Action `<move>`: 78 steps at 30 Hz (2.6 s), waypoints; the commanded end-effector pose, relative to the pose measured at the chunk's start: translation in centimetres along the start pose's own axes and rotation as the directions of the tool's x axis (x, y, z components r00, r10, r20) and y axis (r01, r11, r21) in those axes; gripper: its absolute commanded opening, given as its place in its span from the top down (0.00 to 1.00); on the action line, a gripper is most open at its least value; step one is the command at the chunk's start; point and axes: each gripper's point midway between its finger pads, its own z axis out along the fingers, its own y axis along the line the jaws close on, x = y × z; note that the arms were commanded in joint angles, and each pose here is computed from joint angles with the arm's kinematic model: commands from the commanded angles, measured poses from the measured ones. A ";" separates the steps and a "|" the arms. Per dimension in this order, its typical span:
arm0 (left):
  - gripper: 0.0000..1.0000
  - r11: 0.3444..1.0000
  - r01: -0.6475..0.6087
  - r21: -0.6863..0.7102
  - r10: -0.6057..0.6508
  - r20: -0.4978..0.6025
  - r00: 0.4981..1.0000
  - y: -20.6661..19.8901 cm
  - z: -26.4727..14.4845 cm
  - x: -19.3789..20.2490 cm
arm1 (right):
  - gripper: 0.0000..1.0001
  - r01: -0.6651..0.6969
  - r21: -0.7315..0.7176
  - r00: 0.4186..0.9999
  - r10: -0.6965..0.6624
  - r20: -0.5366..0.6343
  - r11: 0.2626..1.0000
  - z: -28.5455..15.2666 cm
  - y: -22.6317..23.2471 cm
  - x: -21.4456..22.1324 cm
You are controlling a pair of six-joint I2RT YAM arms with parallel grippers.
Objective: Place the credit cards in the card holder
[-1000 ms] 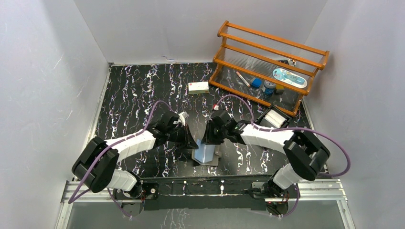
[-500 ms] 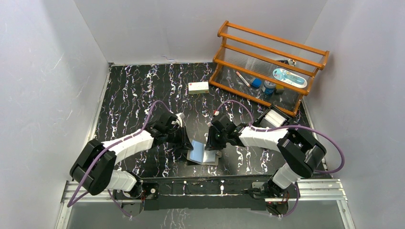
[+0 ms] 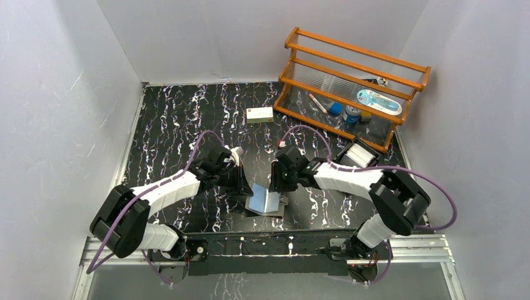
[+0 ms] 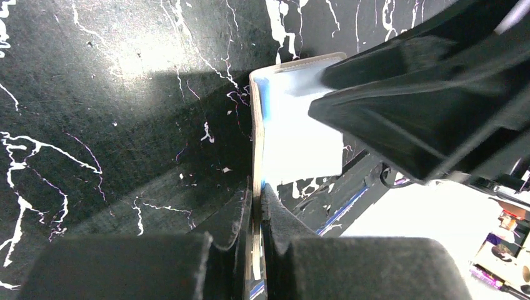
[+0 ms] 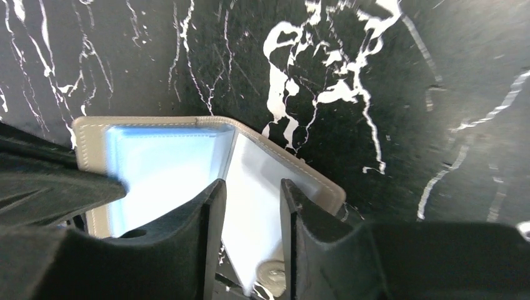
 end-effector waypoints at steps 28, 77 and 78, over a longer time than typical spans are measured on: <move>1.00 0.994 -0.047 0.102 0.049 -0.018 0.999 -2.6 -2.2 0.4 | 0.41 0.423 0.713 0.810 -0.586 -0.021 0.559 -19.8 -22.3 -15.4; 1.00 0.994 -0.055 0.091 0.057 -0.017 0.998 -1.9 -1.8 0.6 | 0.64 0.439 0.753 0.830 -0.541 -0.132 0.490 -16.2 -26.8 -14.7; 1.00 0.994 -0.055 0.090 0.056 -0.018 0.998 -1.9 -1.7 0.6 | 0.64 0.440 0.750 0.830 -0.543 -0.129 0.494 -16.2 -26.7 -14.7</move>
